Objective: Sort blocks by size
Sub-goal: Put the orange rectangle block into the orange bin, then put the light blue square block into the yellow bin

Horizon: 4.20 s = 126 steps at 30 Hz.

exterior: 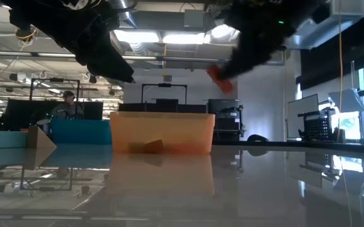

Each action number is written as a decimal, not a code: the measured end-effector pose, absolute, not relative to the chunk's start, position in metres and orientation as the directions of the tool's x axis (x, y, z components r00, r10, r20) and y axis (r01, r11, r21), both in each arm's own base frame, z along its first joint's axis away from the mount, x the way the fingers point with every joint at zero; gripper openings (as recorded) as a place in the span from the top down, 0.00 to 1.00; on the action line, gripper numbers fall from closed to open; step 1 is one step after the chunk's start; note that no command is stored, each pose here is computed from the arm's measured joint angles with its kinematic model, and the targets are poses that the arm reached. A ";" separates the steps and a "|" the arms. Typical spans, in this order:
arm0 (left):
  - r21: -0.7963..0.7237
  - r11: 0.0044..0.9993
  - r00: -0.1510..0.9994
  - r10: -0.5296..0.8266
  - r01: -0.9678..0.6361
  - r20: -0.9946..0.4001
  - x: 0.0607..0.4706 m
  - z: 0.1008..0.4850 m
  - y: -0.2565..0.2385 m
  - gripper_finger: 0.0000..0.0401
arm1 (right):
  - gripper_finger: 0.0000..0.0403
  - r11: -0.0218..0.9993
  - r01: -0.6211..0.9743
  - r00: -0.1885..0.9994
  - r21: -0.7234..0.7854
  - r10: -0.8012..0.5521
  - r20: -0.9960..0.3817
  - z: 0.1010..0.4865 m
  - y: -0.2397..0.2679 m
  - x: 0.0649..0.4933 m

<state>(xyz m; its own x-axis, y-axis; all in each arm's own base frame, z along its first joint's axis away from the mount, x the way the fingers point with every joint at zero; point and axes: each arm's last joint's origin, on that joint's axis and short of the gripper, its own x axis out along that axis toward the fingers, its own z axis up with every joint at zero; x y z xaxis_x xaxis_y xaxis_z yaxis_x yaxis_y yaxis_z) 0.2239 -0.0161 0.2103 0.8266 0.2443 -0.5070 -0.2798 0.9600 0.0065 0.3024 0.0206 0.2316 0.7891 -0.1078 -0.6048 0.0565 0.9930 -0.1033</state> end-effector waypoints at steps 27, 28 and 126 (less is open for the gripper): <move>0.012 0.960 0.824 0.245 -0.278 -0.511 0.224 0.210 -0.016 0.45 | 0.32 0.995 0.088 0.826 -0.051 -0.101 -0.554 0.224 -0.009 0.319; 0.010 0.960 0.824 0.245 -0.279 -0.510 0.224 0.210 -0.016 0.45 | 0.31 0.995 0.092 0.811 -0.043 -0.100 -0.576 0.230 -0.008 0.311; 0.022 0.963 0.833 0.244 -0.269 -0.496 0.225 0.212 -0.016 0.45 | 0.92 0.801 0.591 -0.410 -0.096 0.196 -0.891 0.151 0.063 0.164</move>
<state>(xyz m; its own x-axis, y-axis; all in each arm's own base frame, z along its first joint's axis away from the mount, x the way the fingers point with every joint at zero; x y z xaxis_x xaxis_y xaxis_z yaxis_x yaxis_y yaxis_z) 0.2247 -0.0161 0.2115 0.8331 0.2439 -0.4964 -0.2686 0.9630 0.0224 0.1638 0.0627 0.1508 -0.4098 0.1963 -0.8908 0.5915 0.8006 -0.0957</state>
